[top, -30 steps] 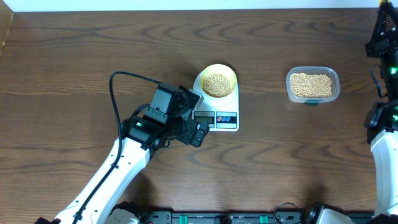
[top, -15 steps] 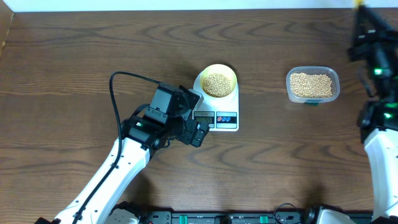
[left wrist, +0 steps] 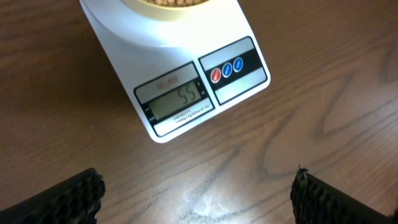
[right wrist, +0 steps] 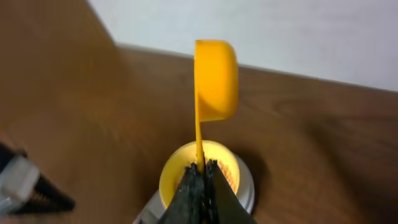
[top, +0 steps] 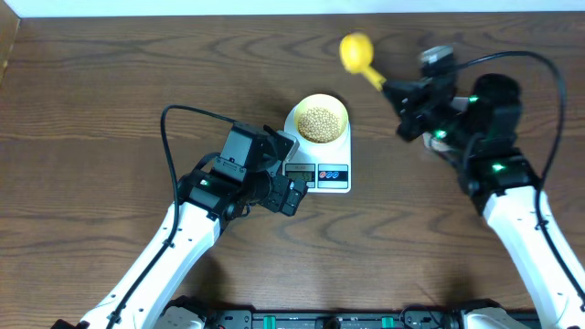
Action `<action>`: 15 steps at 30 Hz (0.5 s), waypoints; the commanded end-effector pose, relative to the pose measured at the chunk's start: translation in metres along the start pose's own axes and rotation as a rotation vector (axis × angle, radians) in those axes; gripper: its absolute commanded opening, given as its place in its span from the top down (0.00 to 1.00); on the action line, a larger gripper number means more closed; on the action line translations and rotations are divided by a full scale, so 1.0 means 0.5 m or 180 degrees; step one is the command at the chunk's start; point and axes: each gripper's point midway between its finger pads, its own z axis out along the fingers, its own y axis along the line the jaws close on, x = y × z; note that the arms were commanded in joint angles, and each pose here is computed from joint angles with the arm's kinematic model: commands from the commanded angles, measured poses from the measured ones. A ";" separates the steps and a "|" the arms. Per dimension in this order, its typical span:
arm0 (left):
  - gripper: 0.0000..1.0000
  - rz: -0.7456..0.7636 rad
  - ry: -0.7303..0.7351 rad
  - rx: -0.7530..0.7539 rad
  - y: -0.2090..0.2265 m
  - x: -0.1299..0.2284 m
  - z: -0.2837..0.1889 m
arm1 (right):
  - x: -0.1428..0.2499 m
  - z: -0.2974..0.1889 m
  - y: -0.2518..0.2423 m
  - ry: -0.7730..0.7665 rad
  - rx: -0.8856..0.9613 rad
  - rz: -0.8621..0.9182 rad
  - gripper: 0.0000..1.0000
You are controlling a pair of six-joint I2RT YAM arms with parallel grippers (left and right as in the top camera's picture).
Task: Scoop item into bowl and weigh 50g on scale
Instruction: 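Carry the scoop left over the yellow bowl on the scale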
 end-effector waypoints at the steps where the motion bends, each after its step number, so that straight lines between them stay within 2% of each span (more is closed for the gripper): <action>1: 0.02 0.0035 -0.0011 0.0028 -0.004 -0.008 -0.002 | 0.024 0.013 0.004 0.0173 0.0257 -0.0488 0.99; 4: 0.02 0.0034 -0.0006 0.0027 -0.004 -0.007 -0.002 | 0.058 0.022 0.020 0.0391 0.0291 -0.0585 0.99; 15: 0.02 0.0035 -0.0006 0.0027 -0.004 -0.007 -0.002 | 0.137 0.100 0.040 0.0713 0.0185 -0.0615 0.99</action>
